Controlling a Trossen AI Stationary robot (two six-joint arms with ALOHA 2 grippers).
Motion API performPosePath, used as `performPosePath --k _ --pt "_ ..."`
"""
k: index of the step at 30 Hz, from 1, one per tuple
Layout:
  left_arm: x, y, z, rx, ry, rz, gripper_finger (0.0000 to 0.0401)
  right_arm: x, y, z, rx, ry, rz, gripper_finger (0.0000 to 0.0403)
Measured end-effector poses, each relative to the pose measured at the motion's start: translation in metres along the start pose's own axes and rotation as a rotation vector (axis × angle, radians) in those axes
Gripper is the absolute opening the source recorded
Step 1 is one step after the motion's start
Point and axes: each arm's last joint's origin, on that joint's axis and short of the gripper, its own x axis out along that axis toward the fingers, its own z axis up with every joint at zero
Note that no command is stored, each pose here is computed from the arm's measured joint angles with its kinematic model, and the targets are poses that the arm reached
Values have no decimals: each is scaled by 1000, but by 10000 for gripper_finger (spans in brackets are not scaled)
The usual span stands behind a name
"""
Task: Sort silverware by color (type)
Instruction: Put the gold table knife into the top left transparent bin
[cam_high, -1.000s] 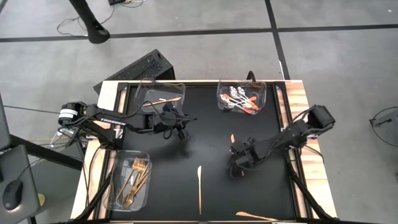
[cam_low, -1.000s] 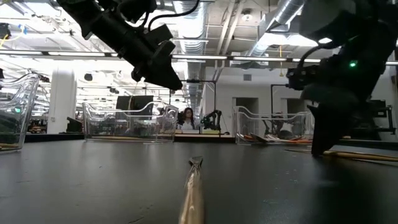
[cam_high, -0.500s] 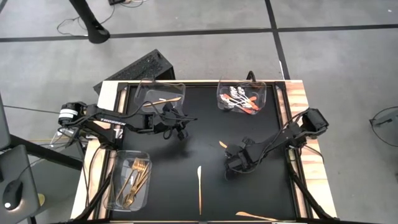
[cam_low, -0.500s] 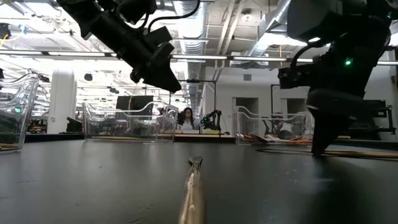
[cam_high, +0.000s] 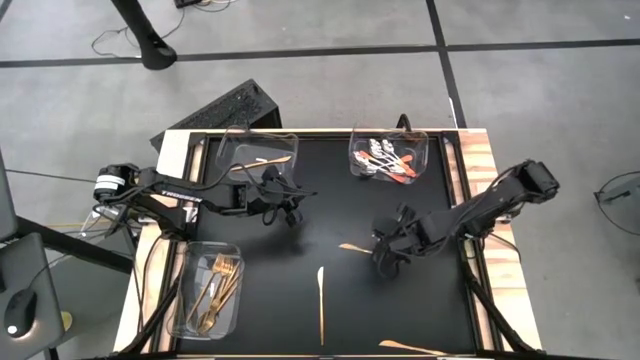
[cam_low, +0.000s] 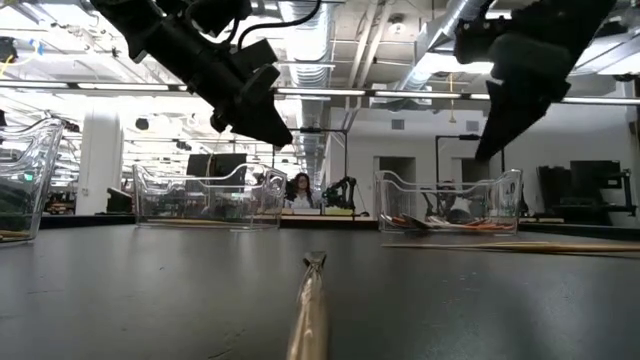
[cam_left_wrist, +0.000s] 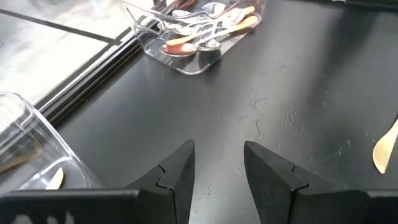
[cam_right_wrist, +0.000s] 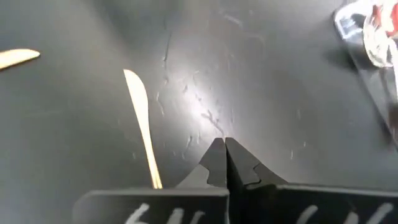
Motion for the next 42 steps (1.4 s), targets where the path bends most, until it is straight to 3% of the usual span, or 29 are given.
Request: performPosePath --k 5,12,19,25,33,42 --pt "0 0 0 4 -1 0 123 5 -5 -10 -5 66 28 50" --pt "0 0 0 5 0 4 123 28 14 -33 -96 160 108 133" --pt "0 0 0 7 1 4 123 55 26 -48 -203 250 63 175" --pt "0 0 -2 13 14 6 123 68 28 -50 -274 310 86 145" --pt "0 0 -2 15 18 6 123 65 21 -41 -290 317 153 16" --pt "-1 -2 -2 25 17 -7 123 50 13 -30 -246 229 149 5"
